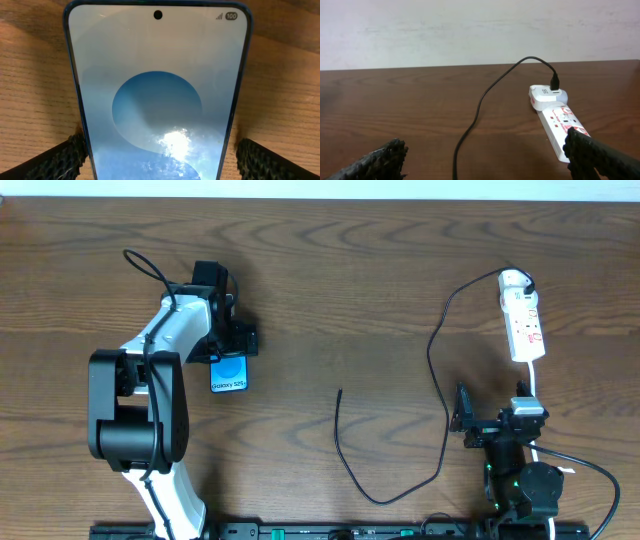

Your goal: Plug charger to phone and switch on socket

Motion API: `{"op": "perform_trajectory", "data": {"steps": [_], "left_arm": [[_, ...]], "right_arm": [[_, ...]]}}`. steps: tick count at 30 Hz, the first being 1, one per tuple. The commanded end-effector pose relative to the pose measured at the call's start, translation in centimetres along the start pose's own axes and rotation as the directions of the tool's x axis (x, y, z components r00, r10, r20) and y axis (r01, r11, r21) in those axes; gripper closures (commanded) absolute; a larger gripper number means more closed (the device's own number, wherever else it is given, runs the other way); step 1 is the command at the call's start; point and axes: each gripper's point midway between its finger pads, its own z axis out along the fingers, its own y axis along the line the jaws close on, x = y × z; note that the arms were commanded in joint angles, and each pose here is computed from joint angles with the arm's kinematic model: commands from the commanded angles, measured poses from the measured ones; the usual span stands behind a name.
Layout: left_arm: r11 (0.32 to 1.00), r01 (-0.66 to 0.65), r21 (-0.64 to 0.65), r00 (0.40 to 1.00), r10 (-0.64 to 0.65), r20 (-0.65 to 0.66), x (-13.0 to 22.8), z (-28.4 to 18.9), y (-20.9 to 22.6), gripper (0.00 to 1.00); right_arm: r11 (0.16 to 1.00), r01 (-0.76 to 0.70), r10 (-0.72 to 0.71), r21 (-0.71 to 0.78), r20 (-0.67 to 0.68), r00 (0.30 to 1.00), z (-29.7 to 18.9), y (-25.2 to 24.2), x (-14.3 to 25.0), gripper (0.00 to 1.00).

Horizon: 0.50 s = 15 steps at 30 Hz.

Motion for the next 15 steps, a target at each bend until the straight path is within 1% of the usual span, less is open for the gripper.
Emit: {"op": "perform_trajectory", "data": {"steps": [1,15], "left_arm": [[1.000,-0.009,-0.016,1.000,0.009,-0.020,0.10,0.97,0.29,0.02],[0.999,-0.013,-0.034,1.000,0.013,-0.014,-0.03,1.04,0.59,0.02]], "right_arm": [[1.000,-0.009,0.009,-0.002,-0.003,1.000,0.02,0.08,0.18,0.01],[1.000,-0.009,0.009,-0.002,-0.003,1.000,0.02,0.08,0.18,0.01]]}}
